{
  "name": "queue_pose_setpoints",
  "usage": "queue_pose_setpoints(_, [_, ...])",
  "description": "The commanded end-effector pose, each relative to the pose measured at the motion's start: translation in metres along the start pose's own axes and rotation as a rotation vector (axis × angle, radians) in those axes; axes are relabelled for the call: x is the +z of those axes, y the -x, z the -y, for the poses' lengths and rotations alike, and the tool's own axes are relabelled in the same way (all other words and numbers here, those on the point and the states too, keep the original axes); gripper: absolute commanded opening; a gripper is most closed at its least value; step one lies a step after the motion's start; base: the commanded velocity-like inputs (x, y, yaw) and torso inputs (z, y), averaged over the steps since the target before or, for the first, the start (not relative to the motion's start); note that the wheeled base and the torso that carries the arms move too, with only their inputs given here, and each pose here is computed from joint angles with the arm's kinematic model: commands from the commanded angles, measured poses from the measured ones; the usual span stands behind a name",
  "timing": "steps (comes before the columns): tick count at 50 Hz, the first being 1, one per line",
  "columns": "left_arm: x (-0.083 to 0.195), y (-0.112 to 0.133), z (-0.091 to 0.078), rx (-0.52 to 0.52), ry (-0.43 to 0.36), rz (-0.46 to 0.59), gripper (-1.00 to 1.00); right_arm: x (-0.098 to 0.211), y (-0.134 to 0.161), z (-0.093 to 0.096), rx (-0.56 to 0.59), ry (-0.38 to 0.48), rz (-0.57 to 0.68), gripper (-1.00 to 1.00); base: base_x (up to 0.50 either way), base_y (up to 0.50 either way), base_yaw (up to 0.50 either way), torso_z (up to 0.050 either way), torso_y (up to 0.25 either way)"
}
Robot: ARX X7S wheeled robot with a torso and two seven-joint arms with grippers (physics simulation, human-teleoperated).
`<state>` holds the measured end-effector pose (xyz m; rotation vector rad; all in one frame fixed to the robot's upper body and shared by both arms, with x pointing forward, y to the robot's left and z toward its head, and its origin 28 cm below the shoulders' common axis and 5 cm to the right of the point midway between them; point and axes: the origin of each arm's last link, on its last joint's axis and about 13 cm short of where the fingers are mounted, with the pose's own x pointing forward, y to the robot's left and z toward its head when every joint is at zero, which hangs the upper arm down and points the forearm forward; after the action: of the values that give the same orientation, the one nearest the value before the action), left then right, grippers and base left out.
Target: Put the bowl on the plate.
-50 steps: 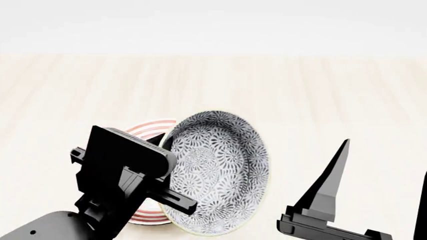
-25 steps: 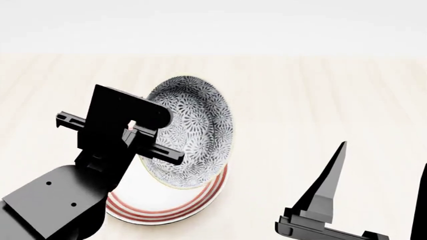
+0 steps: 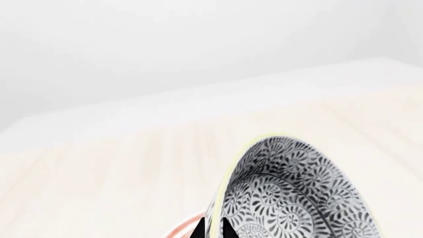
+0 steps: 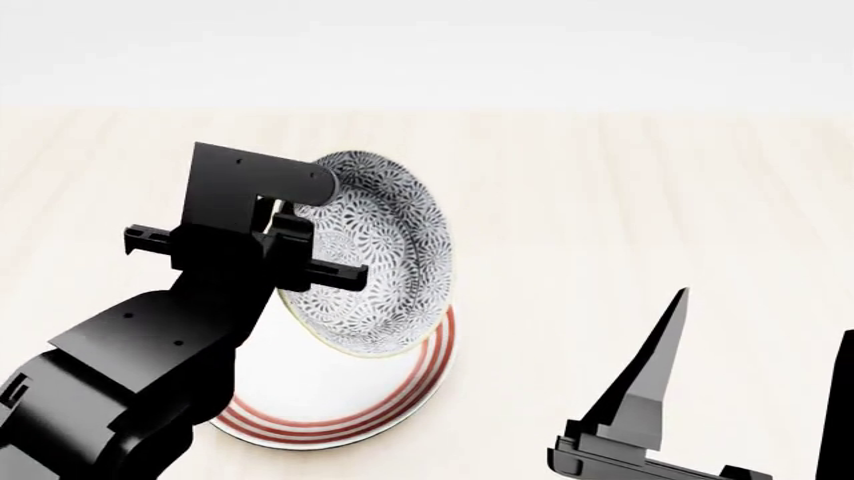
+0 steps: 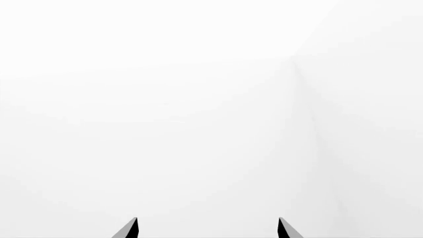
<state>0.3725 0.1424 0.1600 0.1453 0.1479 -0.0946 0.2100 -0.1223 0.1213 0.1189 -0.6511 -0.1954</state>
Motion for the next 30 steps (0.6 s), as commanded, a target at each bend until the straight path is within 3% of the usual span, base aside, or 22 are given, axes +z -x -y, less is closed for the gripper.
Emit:
queue_pose_setpoints(1, [0.0,-0.012,0.004,0.03,0.013,-0.022,-1.0,0.0,0.0,0.001,0.001,0.008,0.005,1.0,0.0,0.0,0.0,0.0,0.0])
queue_pose_setpoints(30, [-0.016,-0.024,0.003,0.041,0.023,-0.07,-1.0,-0.002,0.001,0.001,0.006,0.006,-0.005,1.0,0.0,0.0,0.0,0.0,0.0])
